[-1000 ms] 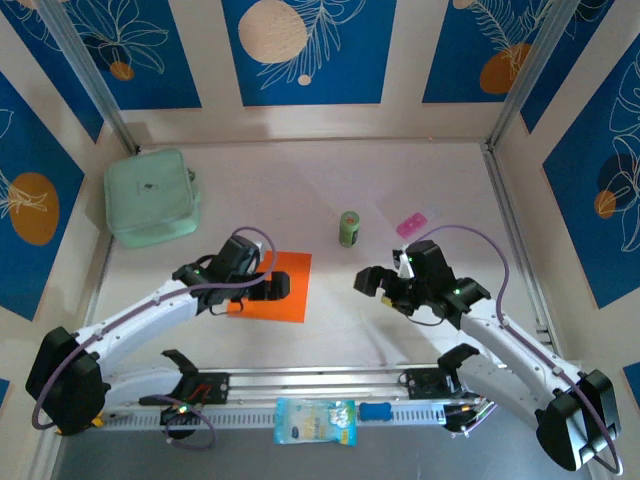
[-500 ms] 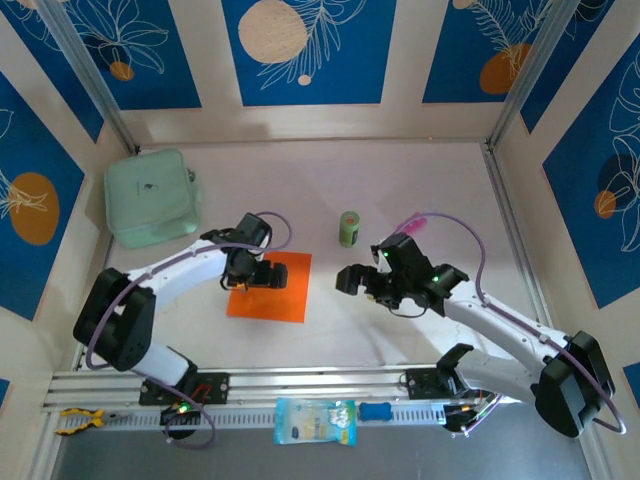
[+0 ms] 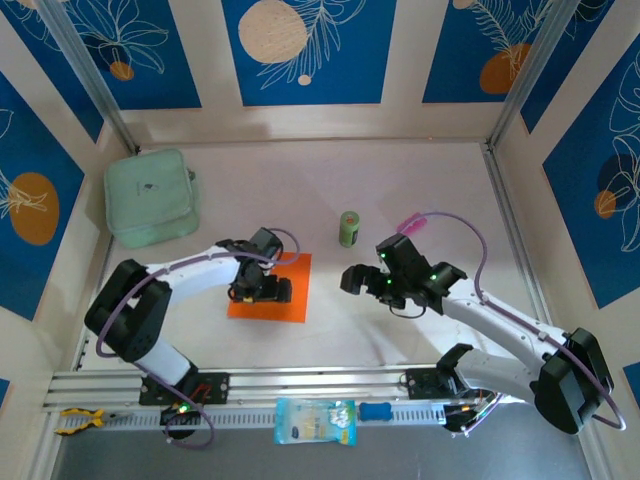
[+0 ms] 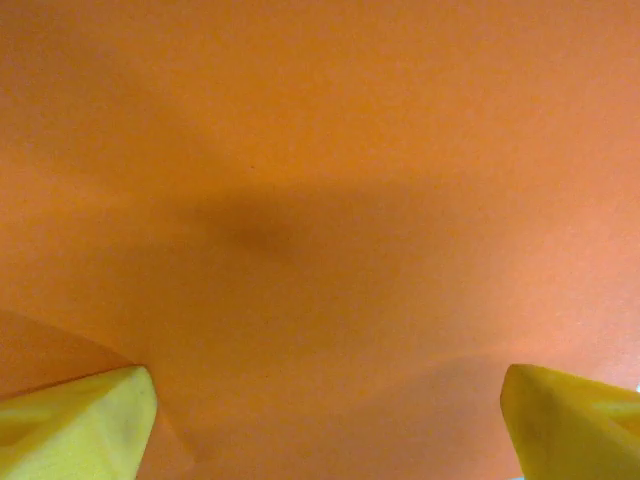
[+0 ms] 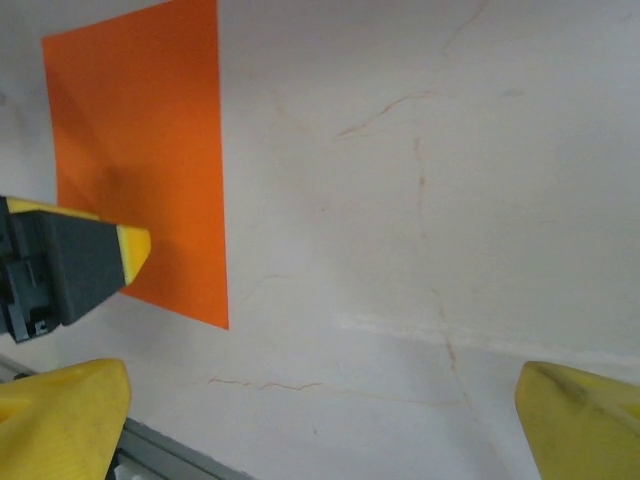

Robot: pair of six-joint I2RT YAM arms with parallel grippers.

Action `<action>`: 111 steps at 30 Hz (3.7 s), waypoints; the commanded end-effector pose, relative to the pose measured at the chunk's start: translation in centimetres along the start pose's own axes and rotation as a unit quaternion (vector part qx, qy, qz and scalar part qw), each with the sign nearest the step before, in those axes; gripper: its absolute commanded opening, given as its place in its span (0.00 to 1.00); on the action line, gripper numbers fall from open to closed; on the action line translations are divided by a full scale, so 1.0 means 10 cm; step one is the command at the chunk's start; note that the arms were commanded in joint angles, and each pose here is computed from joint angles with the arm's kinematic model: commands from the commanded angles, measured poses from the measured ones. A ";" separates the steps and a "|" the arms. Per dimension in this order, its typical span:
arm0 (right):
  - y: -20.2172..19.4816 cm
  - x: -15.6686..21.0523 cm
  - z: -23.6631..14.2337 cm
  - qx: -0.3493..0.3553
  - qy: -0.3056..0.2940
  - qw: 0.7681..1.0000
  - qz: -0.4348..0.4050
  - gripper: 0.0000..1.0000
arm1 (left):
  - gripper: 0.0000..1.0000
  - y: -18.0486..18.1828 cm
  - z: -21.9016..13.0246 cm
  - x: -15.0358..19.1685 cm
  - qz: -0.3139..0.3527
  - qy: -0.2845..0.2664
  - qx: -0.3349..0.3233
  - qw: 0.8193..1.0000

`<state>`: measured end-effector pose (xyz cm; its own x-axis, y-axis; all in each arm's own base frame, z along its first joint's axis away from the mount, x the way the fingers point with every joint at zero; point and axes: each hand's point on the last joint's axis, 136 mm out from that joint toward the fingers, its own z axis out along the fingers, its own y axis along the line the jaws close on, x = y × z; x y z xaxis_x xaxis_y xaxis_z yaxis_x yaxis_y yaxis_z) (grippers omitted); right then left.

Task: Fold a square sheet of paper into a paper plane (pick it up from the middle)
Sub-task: Move the square sheet of paper to the center of the table, then first fold in half a square sheet of paper at the center of the table.

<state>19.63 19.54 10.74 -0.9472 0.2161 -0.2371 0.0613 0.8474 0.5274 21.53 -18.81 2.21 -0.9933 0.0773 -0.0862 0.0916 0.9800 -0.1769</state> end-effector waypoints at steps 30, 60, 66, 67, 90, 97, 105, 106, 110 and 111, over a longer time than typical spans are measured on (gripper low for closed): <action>-0.17 0.04 -0.11 -0.025 0.017 0.997 0.072 0.96 | 0.94 -0.58 -0.14 -0.13 0.118 0.015 -0.057 0.991; -0.11 0.09 0.07 -0.001 0.065 0.996 0.061 0.96 | 0.95 -0.44 -0.06 -0.36 0.028 0.004 -0.067 0.997; -0.09 0.12 0.10 0.004 0.070 0.996 0.059 0.96 | 0.94 -0.48 0.07 -0.32 0.020 0.023 -0.051 0.998; -0.10 0.13 0.11 0.005 0.070 0.996 0.060 0.96 | 0.94 -0.48 0.08 -0.32 0.018 0.023 -0.049 0.998; -0.12 0.16 0.15 0.008 0.075 0.995 0.060 0.96 | 0.93 -0.32 0.39 -0.15 0.000 0.052 -0.074 0.996; -0.14 0.15 0.14 0.012 0.072 0.995 0.060 0.96 | 0.90 -0.25 0.45 -0.08 0.007 0.064 -0.095 0.993; -0.16 0.16 0.14 0.018 0.071 0.995 0.062 0.96 | 0.89 -0.27 0.50 -0.06 0.019 0.072 -0.111 0.991; -0.16 0.16 0.14 0.018 0.071 0.995 0.061 0.96 | 0.88 -0.28 0.49 -0.07 0.020 0.070 -0.110 0.991; -0.13 0.13 0.12 0.014 0.065 0.996 0.056 0.94 | 0.83 -0.31 0.47 -0.10 0.025 0.064 -0.108 0.992; -0.12 0.12 0.11 0.012 0.063 0.997 0.053 0.94 | 0.81 -0.33 0.45 -0.11 0.028 0.062 -0.104 0.992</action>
<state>18.75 19.22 8.43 -0.9648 0.2551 -0.0639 0.1847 0.8301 0.5261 24.36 -24.02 1.45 -0.9908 0.1247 -0.0527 0.1263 0.9916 -0.0274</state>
